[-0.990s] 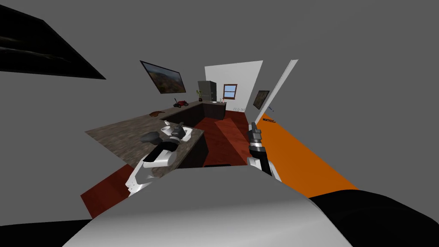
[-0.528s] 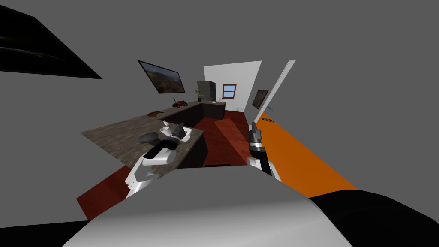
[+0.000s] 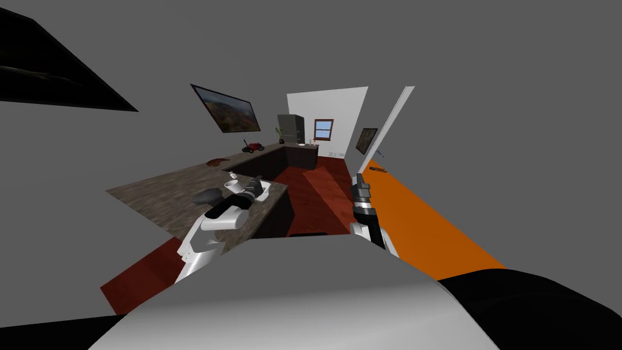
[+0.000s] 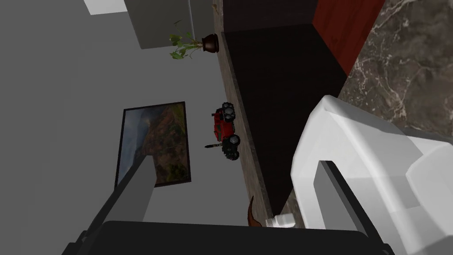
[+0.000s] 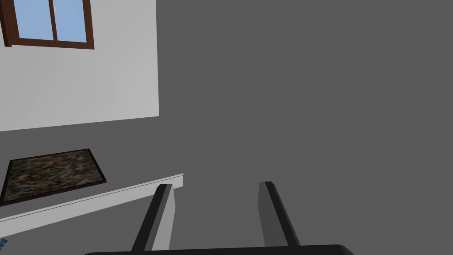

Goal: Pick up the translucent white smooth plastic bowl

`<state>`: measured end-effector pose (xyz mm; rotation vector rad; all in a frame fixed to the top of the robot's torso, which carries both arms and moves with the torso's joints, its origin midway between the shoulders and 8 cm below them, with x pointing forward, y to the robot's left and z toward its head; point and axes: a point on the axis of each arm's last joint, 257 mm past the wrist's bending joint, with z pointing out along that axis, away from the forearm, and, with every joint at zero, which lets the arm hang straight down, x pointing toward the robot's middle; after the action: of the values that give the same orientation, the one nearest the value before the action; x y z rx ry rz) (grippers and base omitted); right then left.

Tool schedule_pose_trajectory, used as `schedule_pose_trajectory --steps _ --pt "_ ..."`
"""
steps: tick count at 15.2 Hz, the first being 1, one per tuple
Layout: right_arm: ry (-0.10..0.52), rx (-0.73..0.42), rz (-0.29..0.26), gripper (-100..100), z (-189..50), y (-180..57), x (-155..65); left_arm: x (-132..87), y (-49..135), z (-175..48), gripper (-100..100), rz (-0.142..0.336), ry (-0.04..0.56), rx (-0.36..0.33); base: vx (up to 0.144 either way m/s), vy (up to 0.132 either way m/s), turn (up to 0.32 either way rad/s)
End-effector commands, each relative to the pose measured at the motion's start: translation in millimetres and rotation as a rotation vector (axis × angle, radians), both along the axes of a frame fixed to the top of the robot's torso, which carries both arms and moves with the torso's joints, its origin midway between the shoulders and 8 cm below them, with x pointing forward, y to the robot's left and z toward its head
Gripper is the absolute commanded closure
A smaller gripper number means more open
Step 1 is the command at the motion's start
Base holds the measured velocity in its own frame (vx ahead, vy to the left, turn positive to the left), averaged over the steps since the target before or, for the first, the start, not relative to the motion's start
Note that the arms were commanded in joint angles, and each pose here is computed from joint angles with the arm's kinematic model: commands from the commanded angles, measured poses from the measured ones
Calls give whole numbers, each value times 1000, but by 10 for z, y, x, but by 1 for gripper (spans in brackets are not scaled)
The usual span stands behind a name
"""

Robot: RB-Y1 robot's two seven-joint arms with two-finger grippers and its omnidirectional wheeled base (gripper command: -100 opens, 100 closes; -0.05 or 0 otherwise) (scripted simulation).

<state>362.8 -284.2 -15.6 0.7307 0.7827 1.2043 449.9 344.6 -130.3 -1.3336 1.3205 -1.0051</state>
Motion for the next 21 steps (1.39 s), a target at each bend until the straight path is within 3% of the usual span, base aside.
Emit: schedule_pose_trajectory --steps 1,21 --pt "0 0 0 0 0 0 0 -22 22 -97 -100 8 44 -6 -3 2 -20" --pt "0 0 0 0 0 0 0 -138 160 -475 -100 66 300 -70 -2 4 -24"
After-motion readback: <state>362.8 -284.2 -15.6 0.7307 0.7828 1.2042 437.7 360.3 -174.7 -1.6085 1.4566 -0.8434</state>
